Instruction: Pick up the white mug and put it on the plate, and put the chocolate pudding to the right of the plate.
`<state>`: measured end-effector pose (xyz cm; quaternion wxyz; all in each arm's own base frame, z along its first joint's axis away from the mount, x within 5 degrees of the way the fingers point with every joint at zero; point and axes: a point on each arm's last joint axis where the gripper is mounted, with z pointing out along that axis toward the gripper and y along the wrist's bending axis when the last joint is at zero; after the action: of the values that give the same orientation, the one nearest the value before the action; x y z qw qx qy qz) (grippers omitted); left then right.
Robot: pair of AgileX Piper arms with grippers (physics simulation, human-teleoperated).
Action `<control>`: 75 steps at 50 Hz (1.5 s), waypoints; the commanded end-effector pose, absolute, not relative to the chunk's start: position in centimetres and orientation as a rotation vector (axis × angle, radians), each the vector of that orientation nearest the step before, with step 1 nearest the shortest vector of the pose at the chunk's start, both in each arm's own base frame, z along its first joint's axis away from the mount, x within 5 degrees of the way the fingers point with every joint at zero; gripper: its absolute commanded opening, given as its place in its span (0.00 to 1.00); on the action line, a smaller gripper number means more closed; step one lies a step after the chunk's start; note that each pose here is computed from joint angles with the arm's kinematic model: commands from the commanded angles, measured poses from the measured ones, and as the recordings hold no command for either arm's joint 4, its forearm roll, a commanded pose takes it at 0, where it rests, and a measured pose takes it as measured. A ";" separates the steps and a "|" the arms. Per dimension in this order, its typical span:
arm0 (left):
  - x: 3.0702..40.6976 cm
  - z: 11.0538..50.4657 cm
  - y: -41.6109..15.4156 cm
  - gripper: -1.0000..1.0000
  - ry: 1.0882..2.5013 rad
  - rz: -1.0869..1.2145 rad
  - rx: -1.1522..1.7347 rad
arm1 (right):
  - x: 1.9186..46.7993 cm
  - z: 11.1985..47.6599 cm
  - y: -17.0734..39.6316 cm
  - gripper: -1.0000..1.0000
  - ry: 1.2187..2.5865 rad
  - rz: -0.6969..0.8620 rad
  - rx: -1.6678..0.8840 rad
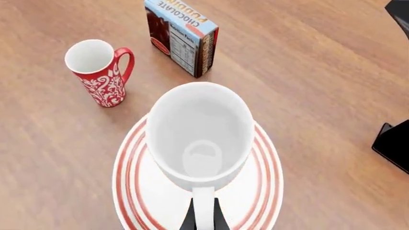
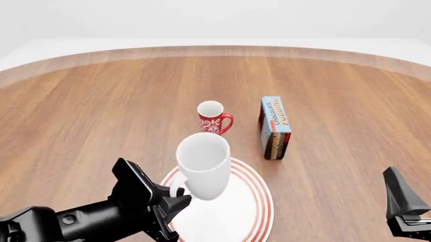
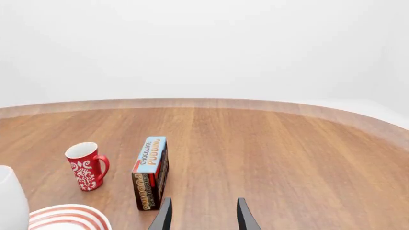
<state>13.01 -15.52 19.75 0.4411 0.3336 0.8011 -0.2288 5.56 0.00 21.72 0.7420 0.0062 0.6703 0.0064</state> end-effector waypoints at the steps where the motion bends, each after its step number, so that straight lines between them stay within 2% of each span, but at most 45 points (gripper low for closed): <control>1: 13.0 19.1 -15.8 0.00 2.001 -0.575 0.833 | 5.6 21.7 0.0 1.00 1.469 0.014 0.013; 75: 13.6 14.3 -15.9 0.00 2.103 -0.573 0.769 | 5.6 21.7 0.0 1.00 1.470 0.014 0.014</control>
<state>13.55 -15.96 14.83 0.4040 0.3075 0.8311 -0.2271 5.56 0.00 21.72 0.7420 0.0062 0.6703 0.0064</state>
